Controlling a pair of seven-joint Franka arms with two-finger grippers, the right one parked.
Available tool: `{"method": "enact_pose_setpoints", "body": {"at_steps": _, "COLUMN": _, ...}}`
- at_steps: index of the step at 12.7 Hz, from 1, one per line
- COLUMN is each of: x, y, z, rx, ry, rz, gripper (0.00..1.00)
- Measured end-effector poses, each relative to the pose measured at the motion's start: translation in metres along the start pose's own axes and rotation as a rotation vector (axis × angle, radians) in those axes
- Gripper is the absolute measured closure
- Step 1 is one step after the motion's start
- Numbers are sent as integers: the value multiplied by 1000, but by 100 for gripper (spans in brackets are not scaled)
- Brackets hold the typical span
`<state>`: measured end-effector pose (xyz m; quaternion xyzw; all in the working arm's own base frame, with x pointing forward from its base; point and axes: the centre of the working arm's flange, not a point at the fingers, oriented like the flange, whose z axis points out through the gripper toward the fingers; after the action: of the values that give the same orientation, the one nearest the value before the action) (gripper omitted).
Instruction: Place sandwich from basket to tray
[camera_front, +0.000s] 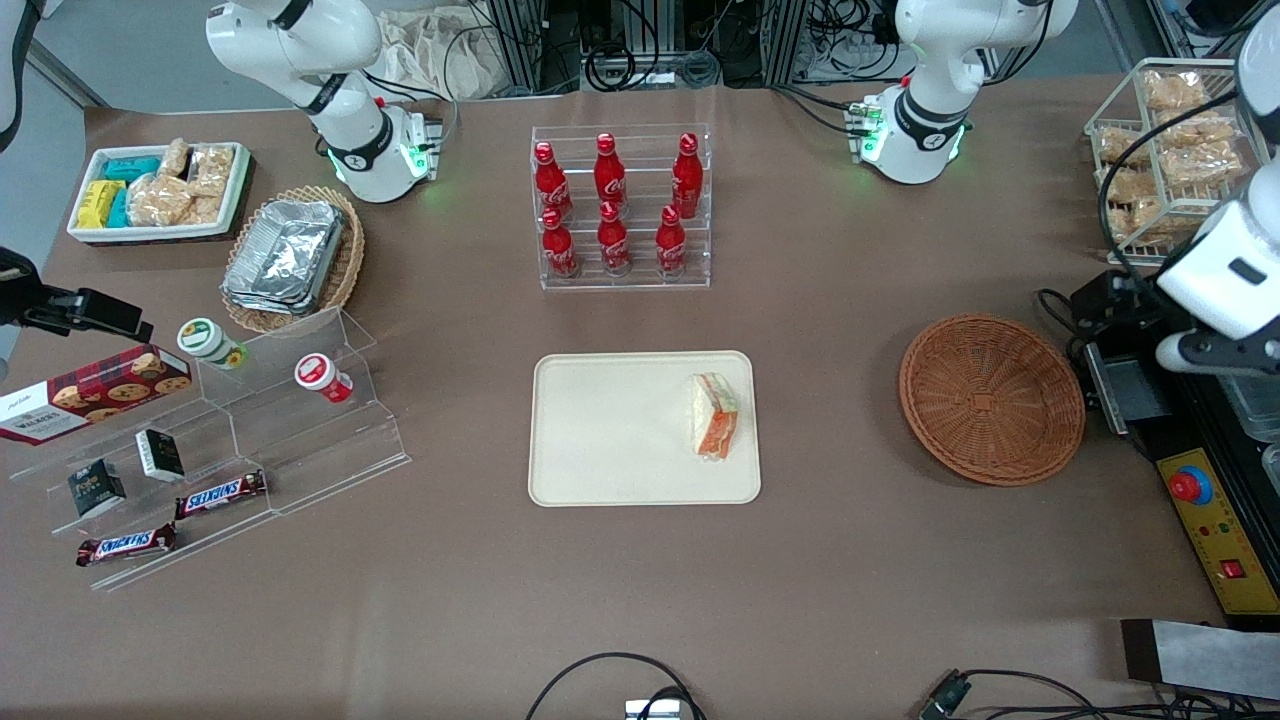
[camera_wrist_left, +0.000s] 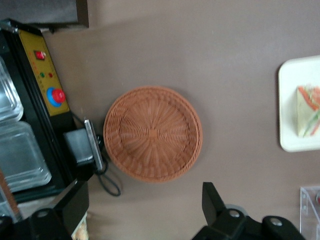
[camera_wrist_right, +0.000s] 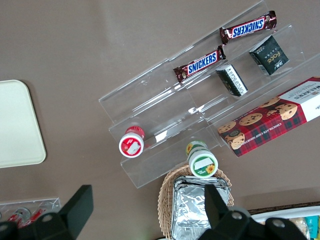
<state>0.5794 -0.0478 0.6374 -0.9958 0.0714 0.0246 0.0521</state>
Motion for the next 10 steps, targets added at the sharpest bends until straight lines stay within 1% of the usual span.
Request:
{"method": "enact_pose_setpoints", "body": {"at_steps": 1, "x": -10, "y": 1, "z": -7, "rx": 0, "ry": -3, "rz": 5, "gripper": 0}}
{"method": "enact_pose_setpoints", "body": {"at_steps": 3, "x": -31, "y": 7, "z": -16, "rx": -14, "ry": -8, "rz": 13, "gripper": 0}}
{"method": "enact_pose_setpoints", "body": {"at_steps": 5, "x": -46, "y": 10, "z": -12, "rx": -20, "ry": -22, "rz": 13, "gripper": 0}}
{"method": "enact_pose_setpoints", "body": {"at_steps": 7, "x": -52, "y": 11, "z": -7, "rx": -30, "ry": -36, "rz": 12, "gripper": 0}}
{"method": "enact_pose_setpoints", "body": {"at_steps": 10, "x": -53, "y": 15, "z": -1, "rx": -33, "ry": -51, "rz": -12, "gripper": 0}}
